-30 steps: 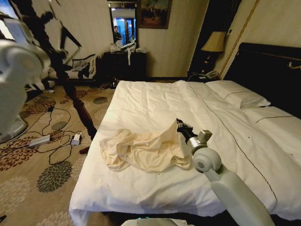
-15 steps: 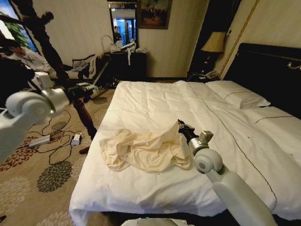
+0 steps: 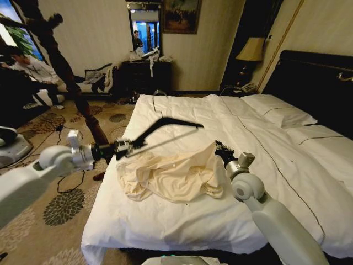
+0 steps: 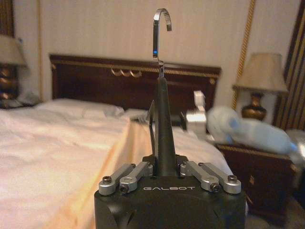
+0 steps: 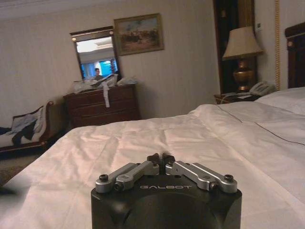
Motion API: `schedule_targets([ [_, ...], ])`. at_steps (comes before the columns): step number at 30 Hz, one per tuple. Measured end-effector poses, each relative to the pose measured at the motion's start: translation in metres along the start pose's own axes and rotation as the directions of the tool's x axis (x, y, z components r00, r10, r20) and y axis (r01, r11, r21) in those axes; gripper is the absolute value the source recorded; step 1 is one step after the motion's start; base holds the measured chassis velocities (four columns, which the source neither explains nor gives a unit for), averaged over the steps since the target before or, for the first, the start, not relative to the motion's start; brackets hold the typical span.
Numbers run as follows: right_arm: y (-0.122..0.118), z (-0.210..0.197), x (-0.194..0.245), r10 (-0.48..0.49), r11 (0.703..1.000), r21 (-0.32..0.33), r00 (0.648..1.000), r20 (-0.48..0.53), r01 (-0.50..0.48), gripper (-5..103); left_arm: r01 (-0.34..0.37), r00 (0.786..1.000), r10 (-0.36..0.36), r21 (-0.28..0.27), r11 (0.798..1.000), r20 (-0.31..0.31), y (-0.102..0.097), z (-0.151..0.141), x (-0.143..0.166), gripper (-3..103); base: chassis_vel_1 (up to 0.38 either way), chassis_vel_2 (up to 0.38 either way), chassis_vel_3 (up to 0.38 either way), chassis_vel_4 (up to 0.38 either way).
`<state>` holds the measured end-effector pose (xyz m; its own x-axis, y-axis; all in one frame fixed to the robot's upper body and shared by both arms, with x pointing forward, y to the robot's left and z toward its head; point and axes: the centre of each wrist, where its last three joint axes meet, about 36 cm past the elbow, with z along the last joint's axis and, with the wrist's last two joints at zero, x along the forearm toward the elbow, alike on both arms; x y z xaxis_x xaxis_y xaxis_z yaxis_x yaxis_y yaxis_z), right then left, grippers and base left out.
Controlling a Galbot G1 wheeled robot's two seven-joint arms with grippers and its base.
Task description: Pick up the clothes from the bed and hang them on the clothes hanger.
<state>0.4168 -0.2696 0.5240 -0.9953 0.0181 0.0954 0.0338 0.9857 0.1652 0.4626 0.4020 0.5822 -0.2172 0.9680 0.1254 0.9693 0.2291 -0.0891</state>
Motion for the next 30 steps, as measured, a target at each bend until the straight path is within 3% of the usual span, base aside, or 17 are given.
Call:
schedule_targets([
  [5,-0.003,-0.006,-0.002,0.019,1.000,-0.021,1.000,-0.002,-0.019,0,-0.022,0.997,0.022,0.005,1.000,-0.080,0.007,0.030,0.017,18,0.000,0.000,0.000,0.000],
  [11,0.004,-0.014,0.008,-0.017,0.999,-0.027,1.000,0.004,0.017,0,0.000,0.996,0.003,0.031,1.000,-0.090,0.011,0.058,0.017,18,0.000,0.000,0.000,0.000],
  [20,0.016,-0.017,0.022,-0.069,0.997,-0.030,0.998,-0.004,0.069,0,0.081,0.992,-0.078,0.019,0.997,-0.101,0.030,0.086,-0.009,18,0.000,0.000,0.000,0.000],
  [30,0.022,-0.024,0.029,-0.101,0.994,-0.053,0.995,0.002,0.101,0,0.049,0.994,-0.042,0.072,0.996,-0.101,0.038,0.110,-0.052,18,0.000,0.000,0.000,0.000],
])
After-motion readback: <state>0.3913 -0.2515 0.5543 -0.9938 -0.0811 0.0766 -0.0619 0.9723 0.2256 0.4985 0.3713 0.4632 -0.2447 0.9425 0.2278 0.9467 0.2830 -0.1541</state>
